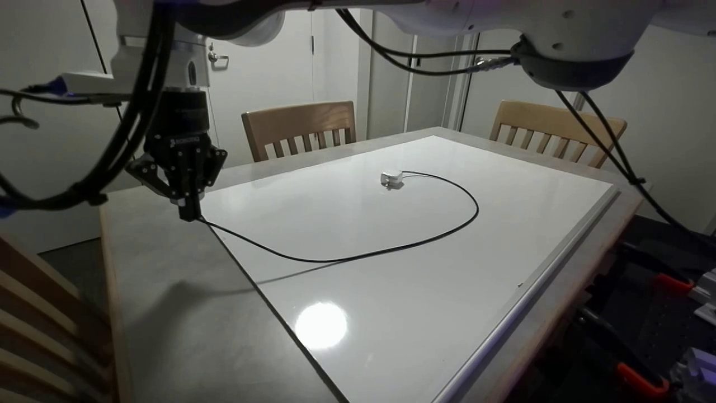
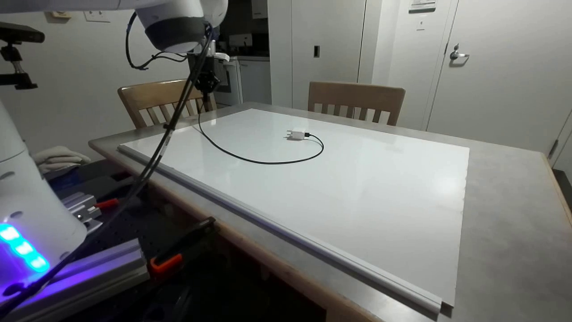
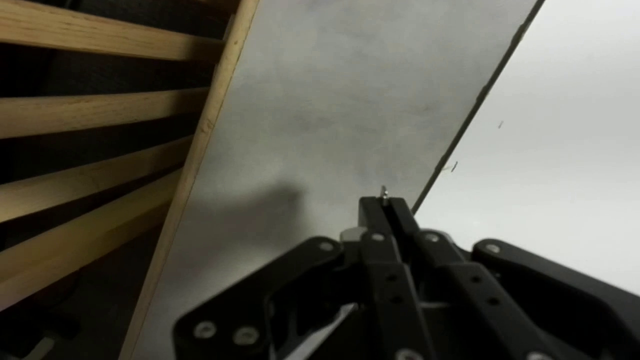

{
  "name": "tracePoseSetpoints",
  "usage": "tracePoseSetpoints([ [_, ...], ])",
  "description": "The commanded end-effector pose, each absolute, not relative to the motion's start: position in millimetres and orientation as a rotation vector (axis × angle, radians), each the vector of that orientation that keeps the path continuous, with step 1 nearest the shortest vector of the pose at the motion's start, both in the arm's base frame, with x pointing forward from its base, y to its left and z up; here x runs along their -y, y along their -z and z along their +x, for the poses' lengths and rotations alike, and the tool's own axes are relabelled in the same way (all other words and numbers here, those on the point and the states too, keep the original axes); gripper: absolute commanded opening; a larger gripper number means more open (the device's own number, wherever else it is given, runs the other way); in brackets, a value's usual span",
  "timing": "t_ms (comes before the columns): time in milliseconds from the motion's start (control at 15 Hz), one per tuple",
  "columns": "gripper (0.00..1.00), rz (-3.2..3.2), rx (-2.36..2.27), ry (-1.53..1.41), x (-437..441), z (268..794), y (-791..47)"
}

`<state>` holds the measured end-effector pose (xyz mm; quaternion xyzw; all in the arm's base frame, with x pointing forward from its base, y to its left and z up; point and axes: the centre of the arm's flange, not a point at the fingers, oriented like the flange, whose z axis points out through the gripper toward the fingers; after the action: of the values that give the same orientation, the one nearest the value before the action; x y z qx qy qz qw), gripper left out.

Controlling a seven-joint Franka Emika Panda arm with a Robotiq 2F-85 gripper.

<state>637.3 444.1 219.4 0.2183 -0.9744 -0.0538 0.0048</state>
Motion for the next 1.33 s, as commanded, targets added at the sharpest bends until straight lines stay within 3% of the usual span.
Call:
tracePoseSetpoints([
  [0, 0.32, 0.72, 3.021, 0.191, -449.0, 696.5, -215.8],
  [600, 0.95, 0.606, 3.047, 0.115, -411.3, 695.2, -228.2],
  [733, 1.0, 0.511, 3.03, 0.084, -399.2, 692.2, -232.7],
  [1267, 1.0, 0.26, 2.928, 0.029, -363.5, 677.6, -240.9],
])
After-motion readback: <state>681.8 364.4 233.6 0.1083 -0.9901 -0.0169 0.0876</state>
